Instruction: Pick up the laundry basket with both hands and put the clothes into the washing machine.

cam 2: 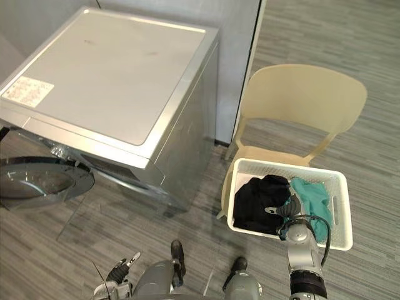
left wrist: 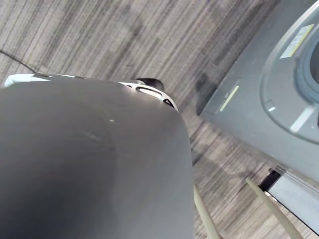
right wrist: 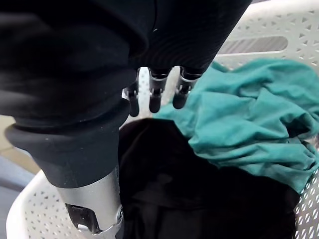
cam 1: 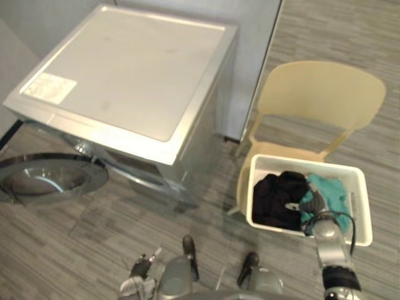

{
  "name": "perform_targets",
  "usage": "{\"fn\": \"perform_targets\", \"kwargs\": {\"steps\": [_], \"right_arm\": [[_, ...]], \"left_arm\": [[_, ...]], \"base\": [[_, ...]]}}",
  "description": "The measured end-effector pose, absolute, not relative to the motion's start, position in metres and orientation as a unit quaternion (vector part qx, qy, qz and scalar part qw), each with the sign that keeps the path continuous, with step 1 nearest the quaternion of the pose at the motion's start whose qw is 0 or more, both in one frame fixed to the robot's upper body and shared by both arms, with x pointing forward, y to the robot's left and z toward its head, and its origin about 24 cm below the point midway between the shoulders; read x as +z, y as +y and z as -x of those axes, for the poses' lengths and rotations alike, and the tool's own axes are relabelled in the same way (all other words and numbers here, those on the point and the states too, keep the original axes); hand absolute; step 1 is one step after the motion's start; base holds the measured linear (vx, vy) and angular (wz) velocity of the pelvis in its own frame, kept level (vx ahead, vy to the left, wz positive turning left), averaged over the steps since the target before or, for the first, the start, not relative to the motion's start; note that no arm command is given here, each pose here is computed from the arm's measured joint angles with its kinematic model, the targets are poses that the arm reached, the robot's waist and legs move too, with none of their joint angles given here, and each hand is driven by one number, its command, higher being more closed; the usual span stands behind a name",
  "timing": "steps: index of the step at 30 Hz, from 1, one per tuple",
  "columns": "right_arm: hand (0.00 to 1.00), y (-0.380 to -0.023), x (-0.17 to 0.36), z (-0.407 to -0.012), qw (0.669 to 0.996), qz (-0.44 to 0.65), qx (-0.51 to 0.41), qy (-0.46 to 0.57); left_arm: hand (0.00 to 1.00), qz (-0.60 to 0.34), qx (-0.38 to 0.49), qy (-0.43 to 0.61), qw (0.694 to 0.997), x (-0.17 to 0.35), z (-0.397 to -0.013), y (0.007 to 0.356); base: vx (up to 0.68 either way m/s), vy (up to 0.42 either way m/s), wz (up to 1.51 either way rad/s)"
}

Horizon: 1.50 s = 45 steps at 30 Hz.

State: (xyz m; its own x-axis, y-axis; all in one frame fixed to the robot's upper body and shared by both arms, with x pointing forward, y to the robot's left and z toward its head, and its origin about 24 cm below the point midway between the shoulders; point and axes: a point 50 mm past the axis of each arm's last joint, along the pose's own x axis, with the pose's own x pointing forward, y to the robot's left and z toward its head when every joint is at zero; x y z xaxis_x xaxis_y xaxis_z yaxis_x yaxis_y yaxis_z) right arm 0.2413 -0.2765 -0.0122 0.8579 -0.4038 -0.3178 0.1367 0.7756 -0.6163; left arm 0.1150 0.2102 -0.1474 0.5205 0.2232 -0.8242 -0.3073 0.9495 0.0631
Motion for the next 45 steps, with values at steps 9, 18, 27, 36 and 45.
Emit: {"fn": "perform_targets", "kwargs": {"steps": [9,18,27,36,45], "right_arm": [[0.00,-0.299,0.008,-0.306,0.866,0.408,-0.113,0.265],[0.00,-0.332,0.046,-0.329,0.764,0.558,-0.120,0.301],[1.00,-0.341,0.053,-0.327,0.742,0.572,-0.159,0.310],[1.00,-0.293,0.008,-0.319,0.781,0.541,-0.111,0.292],[1.00,-0.284,0.013,-0.312,0.855,0.443,-0.146,0.226]], "left_arm": [[0.00,0.031,0.085,0.367,0.926,-0.119,-0.177,0.186],[0.00,0.098,0.078,0.274,0.954,-0.089,-0.213,0.170],[0.00,0.136,0.070,0.257,0.954,-0.083,-0.219,0.158],[0.00,0.141,0.070,0.260,0.953,-0.084,-0.218,0.155],[0.00,0.132,0.055,0.257,0.956,-0.085,-0.206,0.161]], "base": [[-0.06,0.028,0.05],[0.01,0.011,0.09],[0.01,0.007,0.17],[0.02,-0.046,-0.01],[0.07,-0.026,-0.03]]}}
